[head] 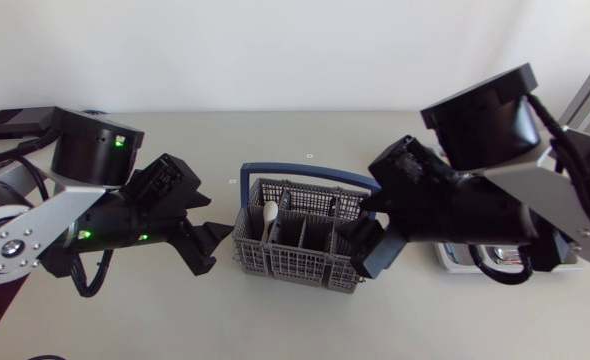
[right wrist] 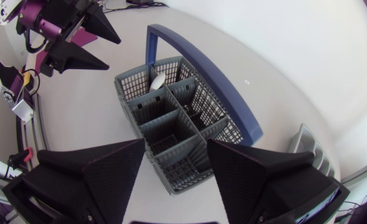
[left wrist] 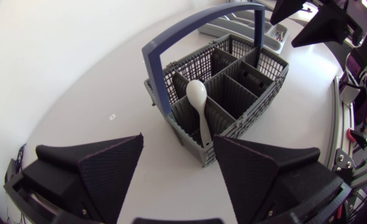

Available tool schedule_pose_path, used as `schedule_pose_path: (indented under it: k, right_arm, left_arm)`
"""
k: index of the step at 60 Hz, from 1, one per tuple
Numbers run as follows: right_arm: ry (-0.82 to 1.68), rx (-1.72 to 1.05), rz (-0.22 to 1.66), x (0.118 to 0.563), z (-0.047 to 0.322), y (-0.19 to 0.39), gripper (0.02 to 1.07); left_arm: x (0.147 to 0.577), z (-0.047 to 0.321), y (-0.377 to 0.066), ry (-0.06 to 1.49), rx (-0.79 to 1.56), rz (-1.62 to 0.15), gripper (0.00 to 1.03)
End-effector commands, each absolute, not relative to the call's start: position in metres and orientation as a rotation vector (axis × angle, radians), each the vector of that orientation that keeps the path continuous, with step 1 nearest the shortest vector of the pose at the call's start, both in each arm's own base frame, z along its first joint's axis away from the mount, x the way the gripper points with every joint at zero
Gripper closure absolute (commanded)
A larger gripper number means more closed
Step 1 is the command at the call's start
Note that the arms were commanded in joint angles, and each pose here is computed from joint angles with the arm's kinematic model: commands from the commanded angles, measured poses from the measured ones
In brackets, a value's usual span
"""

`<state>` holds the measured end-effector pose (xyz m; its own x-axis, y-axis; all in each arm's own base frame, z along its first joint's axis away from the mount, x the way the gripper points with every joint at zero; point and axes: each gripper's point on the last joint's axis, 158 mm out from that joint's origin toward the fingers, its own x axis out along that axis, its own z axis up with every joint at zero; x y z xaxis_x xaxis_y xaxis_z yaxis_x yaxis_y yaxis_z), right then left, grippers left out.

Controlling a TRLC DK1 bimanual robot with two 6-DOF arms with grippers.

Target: Sort the cutlery from the basket into the organizer compartments.

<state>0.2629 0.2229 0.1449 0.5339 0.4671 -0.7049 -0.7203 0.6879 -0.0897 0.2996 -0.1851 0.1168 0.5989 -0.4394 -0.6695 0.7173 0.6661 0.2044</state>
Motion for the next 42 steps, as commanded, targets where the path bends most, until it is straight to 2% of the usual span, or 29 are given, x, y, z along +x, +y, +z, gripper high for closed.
schedule_pose_path:
  k: [1, 14, 28, 32, 42]
  right_arm:
    - [0.711, -0.348, 0.735, 0.264, 0.148, 0.241, 0.34]
    - [0.738, -0.302, 0.767, 0.265, 0.142, 0.279, 0.34]
    - [0.782, -0.328, 0.779, 0.260, 0.125, 0.276, 0.35]
    - [0.787, -0.331, 0.800, 0.252, 0.122, 0.270, 0.45]
    - [0.804, -0.347, 0.843, 0.228, 0.115, 0.252, 0.62]
  left_arm:
    - [0.297, 0.111, -0.179, 0.627, 0.494, -0.702, 0.26]
    - [0.298, 0.106, -0.173, 0.638, 0.481, -0.693, 0.26]
    - [0.293, 0.106, -0.180, 0.626, 0.463, -0.733, 0.26]
    - [0.295, 0.105, -0.179, 0.629, 0.464, -0.732, 0.26]
    - [0.294, 0.101, -0.186, 0.637, 0.461, -0.756, 0.26]
